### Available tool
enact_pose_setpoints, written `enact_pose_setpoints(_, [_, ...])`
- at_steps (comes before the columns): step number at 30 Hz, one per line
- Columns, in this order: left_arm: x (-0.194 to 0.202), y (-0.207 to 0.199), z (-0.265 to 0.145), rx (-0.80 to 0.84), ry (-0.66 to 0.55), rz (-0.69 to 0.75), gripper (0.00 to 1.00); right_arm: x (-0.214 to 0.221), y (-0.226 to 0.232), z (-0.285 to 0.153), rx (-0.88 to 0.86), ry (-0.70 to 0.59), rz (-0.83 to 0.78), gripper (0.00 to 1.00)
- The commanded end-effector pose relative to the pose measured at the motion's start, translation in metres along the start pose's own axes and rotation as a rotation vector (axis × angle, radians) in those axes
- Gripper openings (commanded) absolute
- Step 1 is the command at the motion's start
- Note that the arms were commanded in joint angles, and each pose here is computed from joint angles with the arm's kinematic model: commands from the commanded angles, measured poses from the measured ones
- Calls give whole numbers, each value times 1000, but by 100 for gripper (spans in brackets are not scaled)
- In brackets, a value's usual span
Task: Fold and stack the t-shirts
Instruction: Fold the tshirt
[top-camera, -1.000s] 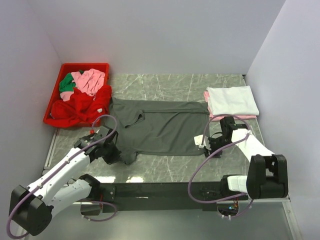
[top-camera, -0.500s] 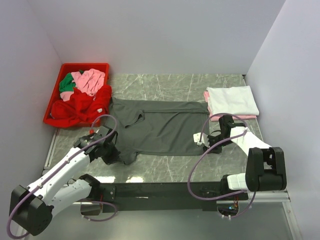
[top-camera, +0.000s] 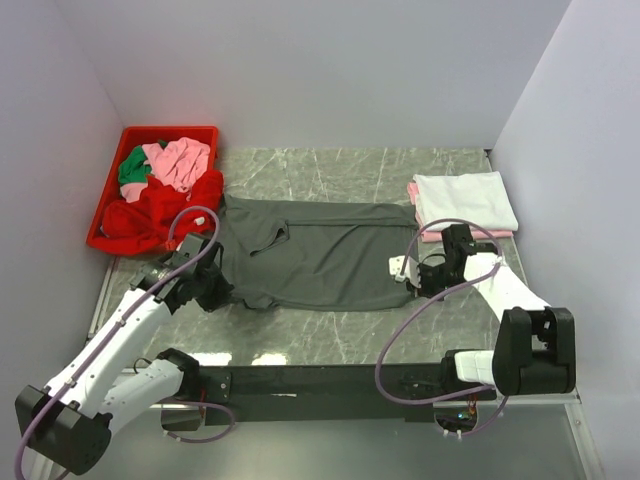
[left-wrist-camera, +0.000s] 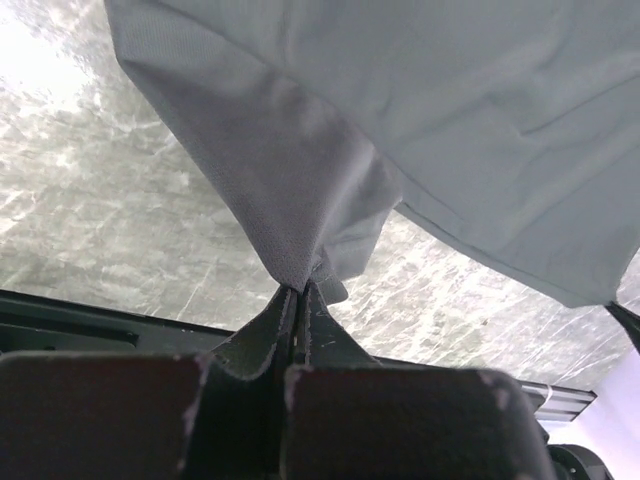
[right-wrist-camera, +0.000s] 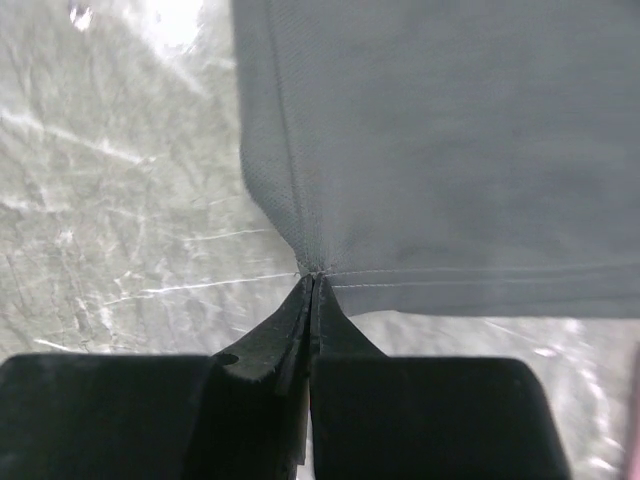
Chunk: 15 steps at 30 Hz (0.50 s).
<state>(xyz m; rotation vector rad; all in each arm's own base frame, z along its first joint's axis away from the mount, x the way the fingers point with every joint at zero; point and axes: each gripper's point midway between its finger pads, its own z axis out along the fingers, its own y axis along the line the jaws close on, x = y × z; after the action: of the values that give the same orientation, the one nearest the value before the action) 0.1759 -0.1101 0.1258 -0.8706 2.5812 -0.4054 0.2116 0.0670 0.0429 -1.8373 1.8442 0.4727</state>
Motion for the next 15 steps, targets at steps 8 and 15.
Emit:
enact_pose_setpoints(8, [-34,-13,-21,37,-83,16,0,-22,-30,-26,104,-61,68,0])
enact_pose_setpoints(15, [-48,-13,-17,45,-105,6,0,-14,-46,-25,150,-64,160,0])
